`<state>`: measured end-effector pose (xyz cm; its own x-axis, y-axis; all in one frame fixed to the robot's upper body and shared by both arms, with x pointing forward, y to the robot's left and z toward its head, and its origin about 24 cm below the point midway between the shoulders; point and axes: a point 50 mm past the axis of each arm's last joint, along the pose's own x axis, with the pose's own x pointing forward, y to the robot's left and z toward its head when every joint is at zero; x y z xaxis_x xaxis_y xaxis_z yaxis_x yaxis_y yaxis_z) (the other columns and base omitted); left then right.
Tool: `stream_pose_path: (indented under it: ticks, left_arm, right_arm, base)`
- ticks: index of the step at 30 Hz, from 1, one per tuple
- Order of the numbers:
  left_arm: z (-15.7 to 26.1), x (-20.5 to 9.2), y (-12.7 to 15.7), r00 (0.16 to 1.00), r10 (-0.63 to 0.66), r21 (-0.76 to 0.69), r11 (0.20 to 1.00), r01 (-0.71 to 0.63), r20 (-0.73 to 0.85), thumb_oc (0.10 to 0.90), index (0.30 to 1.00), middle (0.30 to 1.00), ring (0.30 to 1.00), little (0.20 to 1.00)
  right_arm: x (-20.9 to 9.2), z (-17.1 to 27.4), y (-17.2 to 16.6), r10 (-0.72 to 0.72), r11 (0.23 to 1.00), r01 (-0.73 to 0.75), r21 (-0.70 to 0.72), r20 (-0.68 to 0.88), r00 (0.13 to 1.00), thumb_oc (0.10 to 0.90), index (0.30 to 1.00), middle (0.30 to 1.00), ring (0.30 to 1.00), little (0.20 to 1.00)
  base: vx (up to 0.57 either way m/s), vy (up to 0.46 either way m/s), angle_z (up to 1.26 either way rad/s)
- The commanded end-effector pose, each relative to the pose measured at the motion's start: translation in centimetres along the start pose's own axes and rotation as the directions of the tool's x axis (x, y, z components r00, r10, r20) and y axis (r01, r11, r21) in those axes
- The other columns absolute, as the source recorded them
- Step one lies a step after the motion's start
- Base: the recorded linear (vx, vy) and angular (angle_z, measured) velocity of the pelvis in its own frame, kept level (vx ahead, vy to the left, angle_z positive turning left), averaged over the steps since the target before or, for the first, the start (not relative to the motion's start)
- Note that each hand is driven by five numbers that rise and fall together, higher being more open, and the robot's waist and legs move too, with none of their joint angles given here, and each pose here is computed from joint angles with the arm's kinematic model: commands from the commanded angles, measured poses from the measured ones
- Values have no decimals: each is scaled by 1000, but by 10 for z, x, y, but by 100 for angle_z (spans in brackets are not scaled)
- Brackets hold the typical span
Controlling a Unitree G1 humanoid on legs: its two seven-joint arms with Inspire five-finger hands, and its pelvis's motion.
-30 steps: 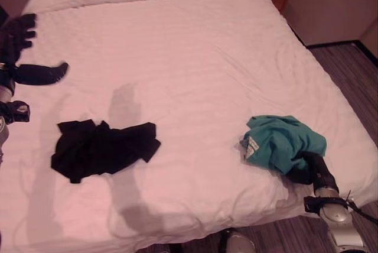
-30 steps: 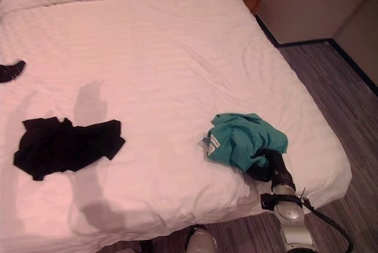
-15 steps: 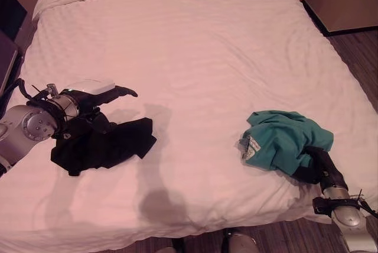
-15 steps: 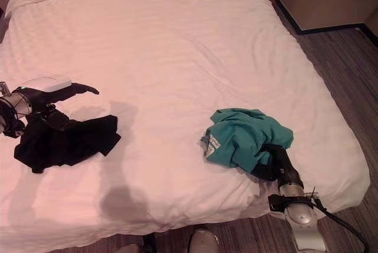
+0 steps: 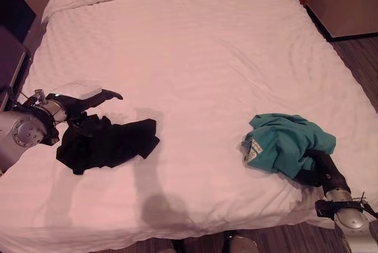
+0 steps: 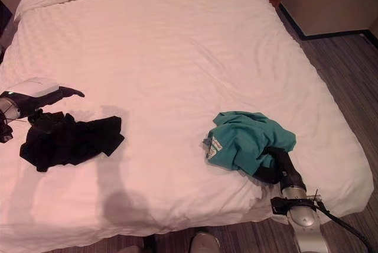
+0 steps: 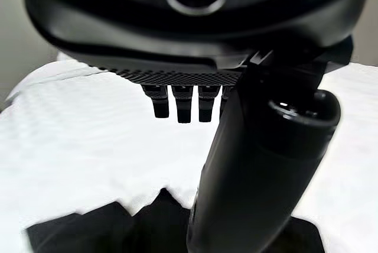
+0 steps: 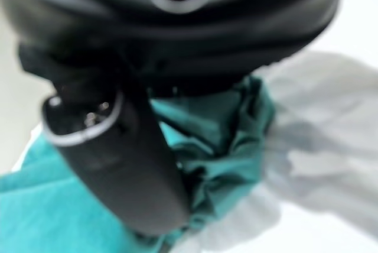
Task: Pick up bed clothes into laundry basket.
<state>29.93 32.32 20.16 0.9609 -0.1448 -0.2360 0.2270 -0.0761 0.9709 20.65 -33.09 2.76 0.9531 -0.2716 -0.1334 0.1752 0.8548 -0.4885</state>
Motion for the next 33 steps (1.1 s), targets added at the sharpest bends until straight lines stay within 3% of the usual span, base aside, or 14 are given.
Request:
stream_pose_path:
  ticks: [1, 15, 17, 19, 20, 23, 26, 31, 32, 33]
  left_arm:
    - [-26, -22, 55, 961, 248, -23, 967, -253, -124, 800, 900, 900, 900, 900]
    - [-17, 1, 21, 967, 230, -235, 940, -249, -106, 800, 900, 900, 900, 900]
    - [-4, 22, -1, 948, 298, -384, 867, -318, -110, 800, 900, 900, 900, 900]
    - [0, 27, -11, 960, 259, -364, 888, -281, -107, 800, 900, 900, 900, 900]
    - [-2, 33, -30, 979, 154, -295, 937, -187, -133, 800, 900, 900, 900, 900]
    - [-9, 39, -68, 980, -29, -255, 967, -22, -196, 800, 900, 900, 900, 900]
    - [-11, 38, -75, 975, -61, -227, 974, 12, -213, 800, 900, 900, 900, 900]
    - [-26, 24, -88, 960, -83, -306, 952, -3, -269, 800, 900, 900, 900, 900]
    - [-33, 15, -84, 958, -48, -347, 936, -56, -283, 400, 300, 300, 300, 300]
    - [-34, 11, -83, 959, -41, -360, 931, -65, -280, 400, 300, 300, 300, 300]
  right_arm:
    - [1, -3, 4, 50, 997, -52, -61, -37, 998, 400, 300, 300, 300, 300]
    - [13, 17, 9, 55, 997, -53, -49, 30, 998, 400, 300, 300, 300, 300]
    - [23, 33, 17, 62, 998, -58, -38, 93, 994, 400, 300, 300, 300, 300]
    - [26, 39, 18, 61, 998, -56, -41, 114, 992, 400, 300, 300, 300, 300]
    - [25, 42, 21, 74, 997, -68, -47, 126, 989, 400, 300, 300, 300, 300]
    - [25, 42, 24, 78, 996, -72, -49, 121, 990, 400, 300, 300, 300, 300]
    - [24, 41, 24, 80, 996, -74, -54, 118, 990, 400, 300, 300, 300, 300]
    - [19, 35, 23, 87, 995, -82, -59, 101, 991, 400, 300, 300, 300, 300]
    - [18, 32, 20, 91, 994, -85, -69, 93, 991, 400, 300, 300, 300, 300]
    - [17, 32, 20, 95, 993, -89, -72, 90, 991, 400, 300, 300, 300, 300]
  base:
    - [0, 0, 0]
    - [-15, 5, -1]
    - [-117, 32, -5]
    - [-45, 29, -13]
    - [16, 22, -8]
    - [21, 14, 4]
    - [21, 10, -8]
    - [17, 7, -11]
    - [0, 0, 0]
    - [0, 0, 0]
